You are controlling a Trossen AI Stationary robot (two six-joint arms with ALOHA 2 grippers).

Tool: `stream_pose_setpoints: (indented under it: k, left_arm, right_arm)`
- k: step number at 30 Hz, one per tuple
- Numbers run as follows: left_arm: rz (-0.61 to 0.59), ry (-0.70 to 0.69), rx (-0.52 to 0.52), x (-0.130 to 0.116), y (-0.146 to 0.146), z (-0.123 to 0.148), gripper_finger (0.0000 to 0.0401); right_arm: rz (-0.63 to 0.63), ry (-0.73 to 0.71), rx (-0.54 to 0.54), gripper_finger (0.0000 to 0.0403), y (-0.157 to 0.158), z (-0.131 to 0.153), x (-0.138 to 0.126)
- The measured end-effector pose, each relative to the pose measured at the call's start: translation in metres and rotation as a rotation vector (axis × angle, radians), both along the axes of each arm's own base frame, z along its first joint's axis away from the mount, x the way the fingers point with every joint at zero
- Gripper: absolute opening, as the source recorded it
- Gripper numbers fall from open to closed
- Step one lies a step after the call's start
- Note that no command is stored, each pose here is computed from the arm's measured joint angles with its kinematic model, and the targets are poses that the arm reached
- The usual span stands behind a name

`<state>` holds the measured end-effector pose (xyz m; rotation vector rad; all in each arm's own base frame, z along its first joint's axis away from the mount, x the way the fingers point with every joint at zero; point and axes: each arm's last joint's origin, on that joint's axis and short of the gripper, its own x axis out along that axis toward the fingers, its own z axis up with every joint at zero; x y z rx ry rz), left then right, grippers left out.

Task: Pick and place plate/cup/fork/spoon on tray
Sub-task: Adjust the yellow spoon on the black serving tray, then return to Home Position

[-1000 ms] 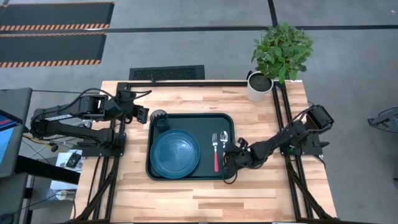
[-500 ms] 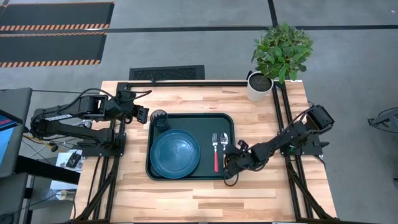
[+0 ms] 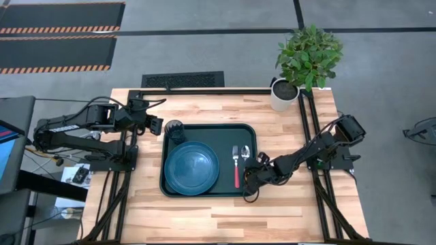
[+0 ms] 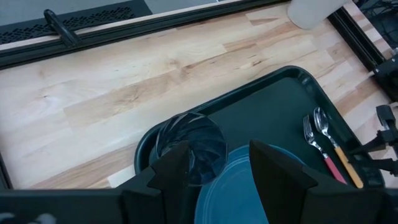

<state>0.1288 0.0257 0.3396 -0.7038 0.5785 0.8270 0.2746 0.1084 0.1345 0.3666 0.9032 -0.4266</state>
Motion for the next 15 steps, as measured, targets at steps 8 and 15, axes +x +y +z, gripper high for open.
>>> stream_pose_setpoints:
  k: [8, 15]
  left_arm:
    - [-0.05, -0.067, 0.01, 0.006, 0.0, 0.005, 0.0153]
    - [-0.083, -0.129, -0.028, 0.01, -0.001, 0.009, 0.0153]
  right_arm:
    - [0.15, -0.154, -0.035, 0.0097, 0.006, 0.056, 0.011]
    - [0.358, -0.358, -0.149, 0.0097, -0.003, 0.146, -0.016]
